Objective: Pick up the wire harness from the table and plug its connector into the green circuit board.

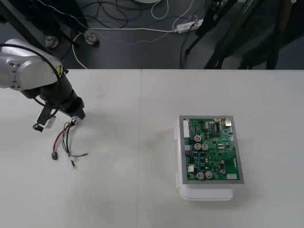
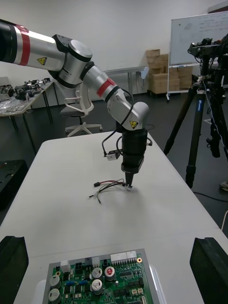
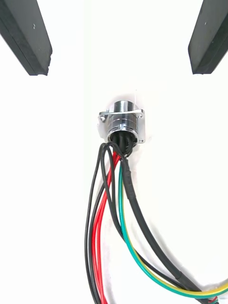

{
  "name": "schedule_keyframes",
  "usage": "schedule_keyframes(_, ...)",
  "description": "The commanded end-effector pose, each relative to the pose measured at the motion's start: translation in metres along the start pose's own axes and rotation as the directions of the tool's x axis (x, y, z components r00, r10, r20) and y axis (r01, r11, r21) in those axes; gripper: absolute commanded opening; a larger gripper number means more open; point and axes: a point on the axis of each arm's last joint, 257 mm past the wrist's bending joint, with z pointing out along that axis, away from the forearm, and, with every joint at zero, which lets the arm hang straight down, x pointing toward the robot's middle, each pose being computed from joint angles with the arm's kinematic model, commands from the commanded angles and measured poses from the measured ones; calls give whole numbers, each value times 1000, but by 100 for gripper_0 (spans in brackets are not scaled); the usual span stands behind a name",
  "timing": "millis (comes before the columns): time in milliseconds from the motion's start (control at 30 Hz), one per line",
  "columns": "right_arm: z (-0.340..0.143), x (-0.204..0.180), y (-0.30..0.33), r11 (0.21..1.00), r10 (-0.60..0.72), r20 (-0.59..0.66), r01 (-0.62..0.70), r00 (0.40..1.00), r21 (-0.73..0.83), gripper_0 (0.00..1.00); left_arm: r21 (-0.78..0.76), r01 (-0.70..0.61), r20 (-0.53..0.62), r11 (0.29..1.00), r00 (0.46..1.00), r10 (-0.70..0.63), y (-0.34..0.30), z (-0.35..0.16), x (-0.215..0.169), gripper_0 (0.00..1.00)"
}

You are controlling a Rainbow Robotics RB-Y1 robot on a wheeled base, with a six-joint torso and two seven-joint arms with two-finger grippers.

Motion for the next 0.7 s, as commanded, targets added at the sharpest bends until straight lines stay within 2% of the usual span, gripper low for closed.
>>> schedule_keyframes(33,-1,-2,-1,999,44,-48,-45,998,-19,100,25,-99,-74,995,992,101,0,-10,31,85)
schedule_keyframes(700,-1,-2,-1,999,44,-48,-45,998,-19,100,-22,22,-49,1000,999,-23,3,40,2,85)
